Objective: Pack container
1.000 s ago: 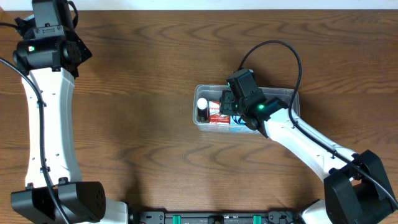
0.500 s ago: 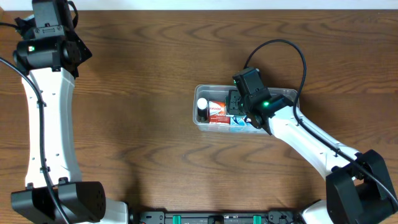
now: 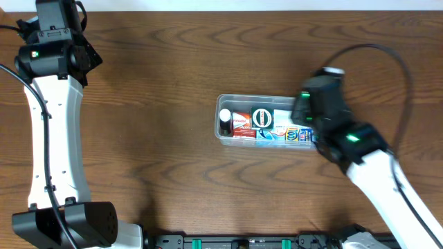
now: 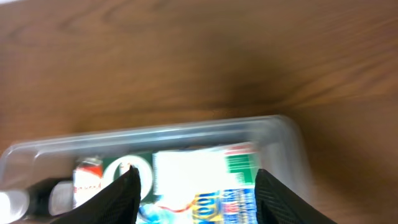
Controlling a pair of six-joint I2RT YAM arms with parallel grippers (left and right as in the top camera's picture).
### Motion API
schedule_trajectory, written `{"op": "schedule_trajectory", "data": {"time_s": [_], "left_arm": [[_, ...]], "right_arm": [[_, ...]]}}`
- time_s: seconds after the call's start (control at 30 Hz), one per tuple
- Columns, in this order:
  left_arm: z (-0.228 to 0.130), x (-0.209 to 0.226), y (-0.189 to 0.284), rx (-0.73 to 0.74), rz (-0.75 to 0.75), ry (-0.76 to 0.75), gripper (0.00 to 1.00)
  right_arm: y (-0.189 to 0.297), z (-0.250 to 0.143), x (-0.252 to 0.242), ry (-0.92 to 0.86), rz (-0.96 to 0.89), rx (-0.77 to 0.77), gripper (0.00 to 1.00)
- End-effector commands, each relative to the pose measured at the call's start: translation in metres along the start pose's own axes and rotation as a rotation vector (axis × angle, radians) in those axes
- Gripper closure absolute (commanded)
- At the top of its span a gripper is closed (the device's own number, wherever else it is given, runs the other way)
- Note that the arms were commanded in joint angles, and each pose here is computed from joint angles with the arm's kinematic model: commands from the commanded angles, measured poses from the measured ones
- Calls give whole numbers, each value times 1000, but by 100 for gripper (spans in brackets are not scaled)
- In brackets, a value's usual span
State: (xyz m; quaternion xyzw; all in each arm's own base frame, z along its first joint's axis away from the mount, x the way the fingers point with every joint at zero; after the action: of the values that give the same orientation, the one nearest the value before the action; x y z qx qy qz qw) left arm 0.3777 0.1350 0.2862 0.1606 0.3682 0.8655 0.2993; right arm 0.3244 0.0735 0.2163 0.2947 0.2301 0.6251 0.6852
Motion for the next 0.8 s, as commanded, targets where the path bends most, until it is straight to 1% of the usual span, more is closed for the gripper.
{"op": "schedule_trajectory", "data": {"time_s": [0.0,0.1,0.23,0.37,0.4,0.47,0.53,0.6,0.77], "left_arm": [[6,5,7,-25,4,14,2],[6,5,7,-25,4,14,2],[6,5,7,-25,4,14,2],[6,5,7,-25,4,14,2],[6,5,7,-25,4,14,2],[6,5,7,-25,4,14,2],[6,5,7,-25,4,14,2],[6,5,7,-25,4,14,2],[6,5,7,-25,4,14,2]], "right_arm": [[33,17,-26,25,-33,-97,43],[76,30,-37,45,-4,-217,42],[142,43,-52,-18,56,-427,41],[211,47,-70,-90,122,-650,36],[228,45,-76,-108,138,-706,34],[255,39,-86,-130,161,-792,14],[276,30,-95,-113,162,-859,1],[285,22,-100,-87,151,-886,1],[291,3,-109,-76,146,-879,1]]}}
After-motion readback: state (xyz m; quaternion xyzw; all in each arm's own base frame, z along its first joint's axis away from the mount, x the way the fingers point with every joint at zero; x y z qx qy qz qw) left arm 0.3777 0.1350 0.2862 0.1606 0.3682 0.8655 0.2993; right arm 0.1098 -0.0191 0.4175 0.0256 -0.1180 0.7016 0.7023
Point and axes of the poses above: each gripper's point midway between its finger pads, its own y axis back along the fingers, its own x axis along the line the jaws close on, z = x × y, the point moved 1 cm from there along y, back along the fingers, and after that the axes turned 7 degrees about y, right-handed, at the moved point
